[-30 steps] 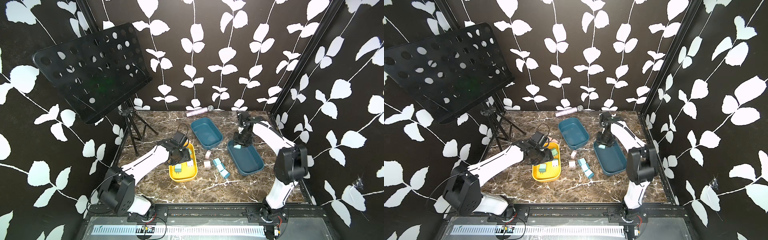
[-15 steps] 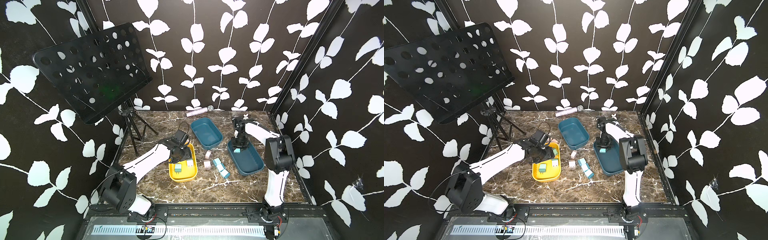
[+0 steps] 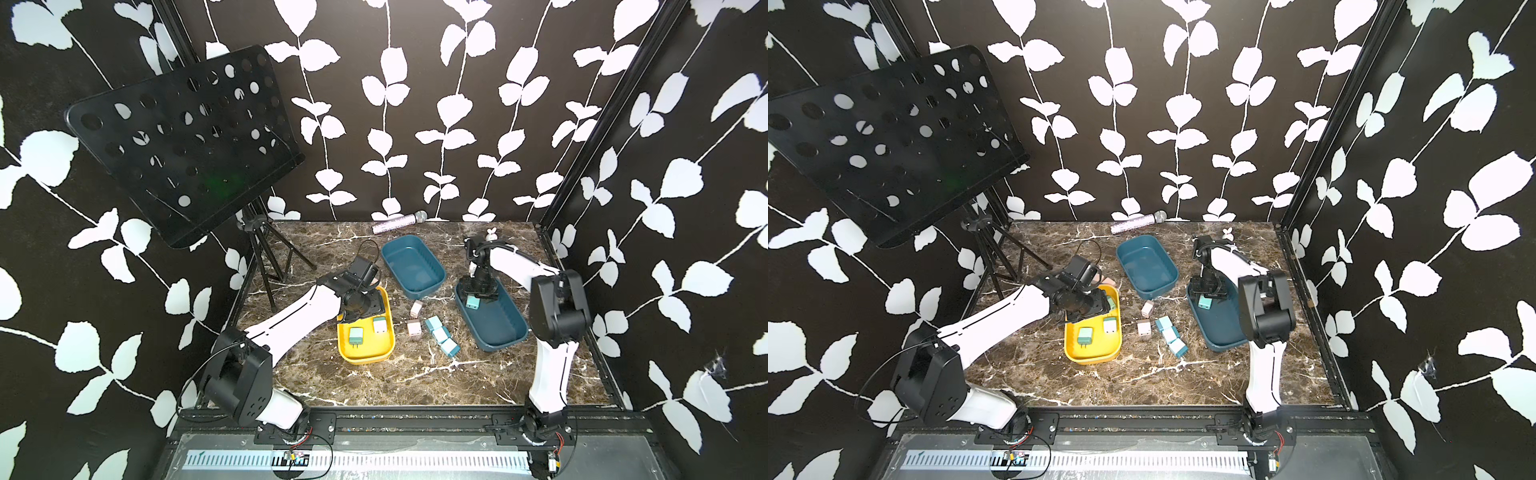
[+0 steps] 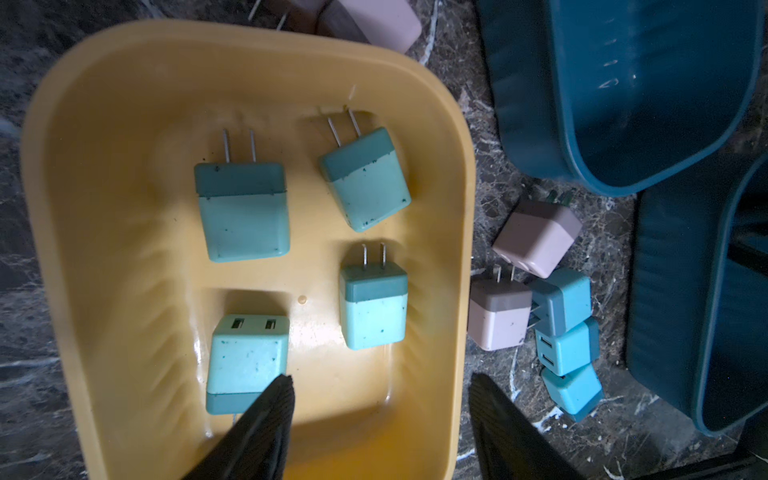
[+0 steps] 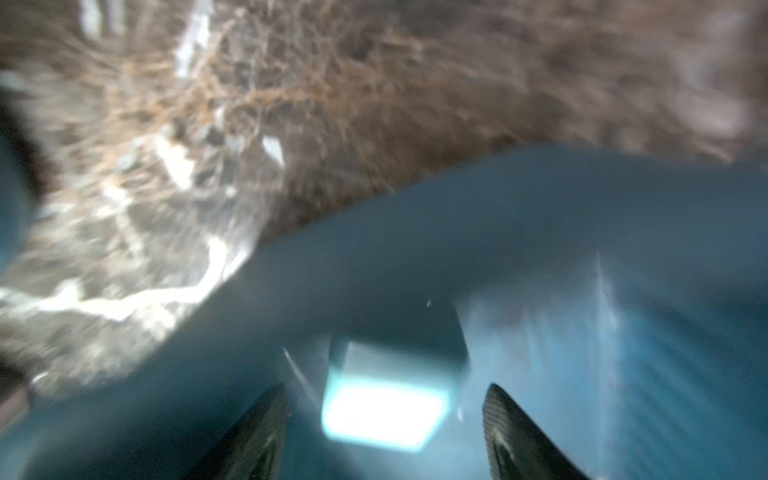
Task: Place the plugs by color into the storage box
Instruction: Place the plug in the storage box, then pick up the plug from the center of the board.
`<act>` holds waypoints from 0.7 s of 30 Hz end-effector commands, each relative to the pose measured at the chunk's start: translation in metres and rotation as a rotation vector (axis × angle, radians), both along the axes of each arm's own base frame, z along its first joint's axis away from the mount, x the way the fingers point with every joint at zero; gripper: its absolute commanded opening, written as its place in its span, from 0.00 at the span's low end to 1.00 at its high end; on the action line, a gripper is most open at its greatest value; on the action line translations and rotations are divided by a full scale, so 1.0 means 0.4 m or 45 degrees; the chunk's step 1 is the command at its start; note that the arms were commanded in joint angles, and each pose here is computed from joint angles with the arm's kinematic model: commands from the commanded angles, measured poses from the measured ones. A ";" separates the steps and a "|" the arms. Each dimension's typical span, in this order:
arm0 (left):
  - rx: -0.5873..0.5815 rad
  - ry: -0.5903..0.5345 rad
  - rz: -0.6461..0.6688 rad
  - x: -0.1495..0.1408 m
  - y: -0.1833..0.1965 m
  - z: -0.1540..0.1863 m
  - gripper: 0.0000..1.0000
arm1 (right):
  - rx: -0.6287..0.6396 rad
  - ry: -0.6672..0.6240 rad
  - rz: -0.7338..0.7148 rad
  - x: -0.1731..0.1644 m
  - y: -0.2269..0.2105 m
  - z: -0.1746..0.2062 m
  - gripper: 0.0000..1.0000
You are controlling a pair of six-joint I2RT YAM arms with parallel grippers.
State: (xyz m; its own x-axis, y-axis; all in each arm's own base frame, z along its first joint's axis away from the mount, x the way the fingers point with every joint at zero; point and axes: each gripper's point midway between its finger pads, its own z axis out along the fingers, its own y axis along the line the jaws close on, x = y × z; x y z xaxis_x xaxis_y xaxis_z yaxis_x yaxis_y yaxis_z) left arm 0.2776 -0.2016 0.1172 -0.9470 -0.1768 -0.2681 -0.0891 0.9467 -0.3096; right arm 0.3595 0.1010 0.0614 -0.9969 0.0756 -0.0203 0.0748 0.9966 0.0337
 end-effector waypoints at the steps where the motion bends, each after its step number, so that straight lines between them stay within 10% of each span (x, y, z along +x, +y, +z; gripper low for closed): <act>1: 0.000 -0.032 -0.007 0.013 -0.007 0.015 0.68 | 0.021 -0.113 -0.137 -0.059 -0.008 0.146 0.78; 15: -0.029 -0.047 -0.020 0.034 -0.047 -0.010 0.68 | 0.338 -0.063 -0.434 -0.326 0.229 0.069 0.78; 21: -0.016 -0.040 -0.031 0.010 -0.052 -0.016 0.68 | 0.301 0.005 -0.164 -0.326 0.279 0.013 0.77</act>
State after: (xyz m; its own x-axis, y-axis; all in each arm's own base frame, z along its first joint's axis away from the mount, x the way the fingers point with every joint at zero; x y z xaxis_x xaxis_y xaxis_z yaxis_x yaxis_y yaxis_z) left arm 0.2835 -0.2213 0.1056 -0.9482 -0.1530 -0.2785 -0.0588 0.9458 -0.3193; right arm 0.2181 0.1942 0.0674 -0.9624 0.2697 0.0327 0.2700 0.9364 0.2240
